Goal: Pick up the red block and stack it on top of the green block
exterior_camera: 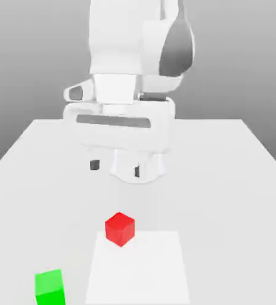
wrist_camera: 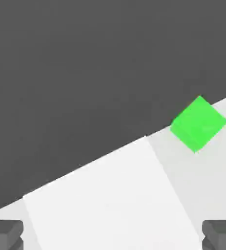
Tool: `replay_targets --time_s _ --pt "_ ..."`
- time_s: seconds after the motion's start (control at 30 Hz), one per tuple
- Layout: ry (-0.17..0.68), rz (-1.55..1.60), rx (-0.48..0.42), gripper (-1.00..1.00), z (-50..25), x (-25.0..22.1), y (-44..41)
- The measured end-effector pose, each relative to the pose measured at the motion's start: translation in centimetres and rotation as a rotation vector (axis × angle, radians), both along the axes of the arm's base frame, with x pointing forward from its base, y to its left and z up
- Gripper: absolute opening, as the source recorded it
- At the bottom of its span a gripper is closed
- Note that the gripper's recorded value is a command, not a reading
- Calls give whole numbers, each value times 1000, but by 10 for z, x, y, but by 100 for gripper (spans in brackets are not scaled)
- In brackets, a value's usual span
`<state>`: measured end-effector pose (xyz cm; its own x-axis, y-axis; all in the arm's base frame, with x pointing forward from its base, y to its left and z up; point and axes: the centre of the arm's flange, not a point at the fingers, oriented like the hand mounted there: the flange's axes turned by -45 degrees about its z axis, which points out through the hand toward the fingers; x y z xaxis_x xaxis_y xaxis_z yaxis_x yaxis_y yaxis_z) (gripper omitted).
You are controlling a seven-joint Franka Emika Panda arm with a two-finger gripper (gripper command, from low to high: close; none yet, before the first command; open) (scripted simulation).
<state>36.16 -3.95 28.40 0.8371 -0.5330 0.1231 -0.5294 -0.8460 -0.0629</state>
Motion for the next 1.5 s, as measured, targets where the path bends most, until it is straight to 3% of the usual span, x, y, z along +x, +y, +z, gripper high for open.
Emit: replay_targets --time_s 0.1,0.27,0.3,0.53,0.8,1.33,1.5 --pt "107 -86 16 0 -76 -28 -3" --pt "136 -110 21 0 -130 -39 -3" --pt "137 -110 21 -100 -137 -40 -2" --pt "136 -111 21 -100 -138 -40 -2" --pt "136 -110 20 -100 -81 -40 -2" --pt "136 -185 21 -100 -39 107 -119" --pt "136 -189 26 -100 -92 118 -130"
